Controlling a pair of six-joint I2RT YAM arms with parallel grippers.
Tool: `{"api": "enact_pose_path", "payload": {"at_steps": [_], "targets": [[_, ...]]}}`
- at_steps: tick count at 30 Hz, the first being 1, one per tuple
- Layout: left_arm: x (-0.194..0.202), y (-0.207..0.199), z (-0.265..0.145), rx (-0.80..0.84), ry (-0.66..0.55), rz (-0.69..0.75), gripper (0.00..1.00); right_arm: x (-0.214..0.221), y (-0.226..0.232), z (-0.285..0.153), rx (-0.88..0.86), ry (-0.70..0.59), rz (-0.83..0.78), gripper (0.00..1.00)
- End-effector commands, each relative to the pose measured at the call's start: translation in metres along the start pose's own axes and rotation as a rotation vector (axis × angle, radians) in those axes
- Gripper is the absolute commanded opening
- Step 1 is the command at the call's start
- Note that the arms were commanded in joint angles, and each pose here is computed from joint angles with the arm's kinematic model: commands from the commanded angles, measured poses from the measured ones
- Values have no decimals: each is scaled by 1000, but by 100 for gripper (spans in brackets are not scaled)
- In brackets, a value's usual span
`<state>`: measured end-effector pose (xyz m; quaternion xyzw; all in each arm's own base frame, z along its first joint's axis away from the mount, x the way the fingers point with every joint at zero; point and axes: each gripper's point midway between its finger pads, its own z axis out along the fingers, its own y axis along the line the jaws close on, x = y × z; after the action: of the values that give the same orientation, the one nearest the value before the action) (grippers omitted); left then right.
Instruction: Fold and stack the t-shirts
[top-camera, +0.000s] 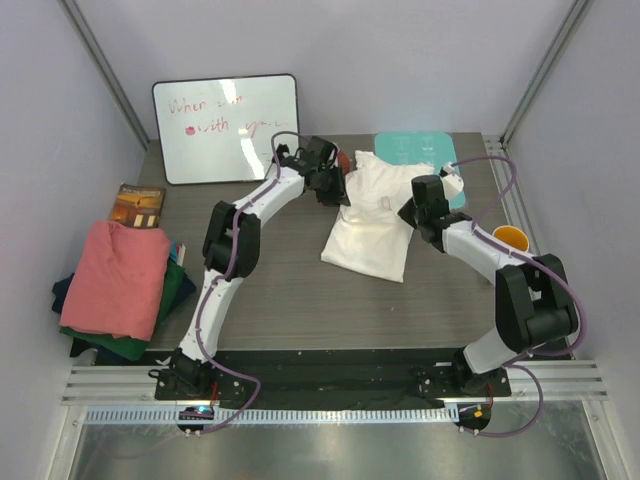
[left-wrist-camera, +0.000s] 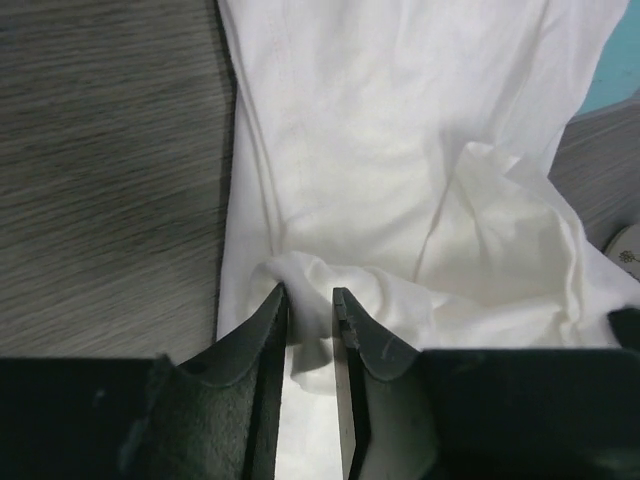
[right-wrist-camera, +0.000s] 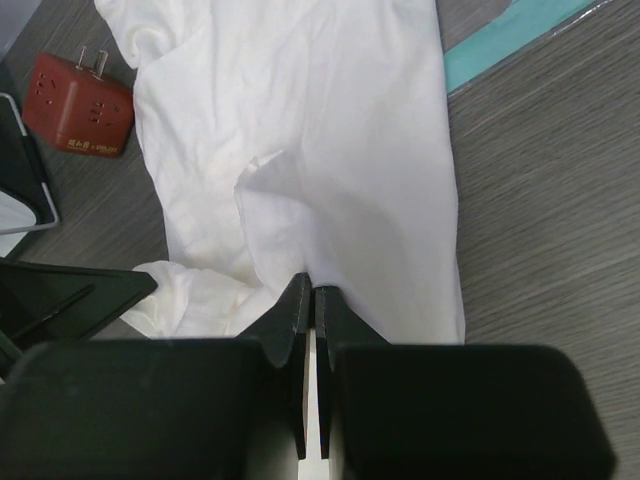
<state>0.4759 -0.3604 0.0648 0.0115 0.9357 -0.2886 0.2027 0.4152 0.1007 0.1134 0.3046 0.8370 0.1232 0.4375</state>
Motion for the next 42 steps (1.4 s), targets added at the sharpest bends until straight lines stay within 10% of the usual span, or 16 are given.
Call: {"api": "enact_pose_path", "payload": {"at_steps": [1, 14, 19, 28, 42], "targets": [[-40, -29, -29, 63, -104, 18, 26, -33, 15, 8, -6, -113, 38, 6], [-58, -4, -36, 8, -139, -32, 41, -41, -5, 22, 106, -163, 17, 16], [-52, 1, -47, -7, -139, -28, 41, -28, -10, 35, 138, -105, -30, 35], [1, -2, -68, -32, -80, 65, 40, -51, -12, 23, 181, -166, -114, 59], [102, 29, -49, 50, 92, 10, 40, -8, -28, -34, 40, -17, -178, 61]]}}
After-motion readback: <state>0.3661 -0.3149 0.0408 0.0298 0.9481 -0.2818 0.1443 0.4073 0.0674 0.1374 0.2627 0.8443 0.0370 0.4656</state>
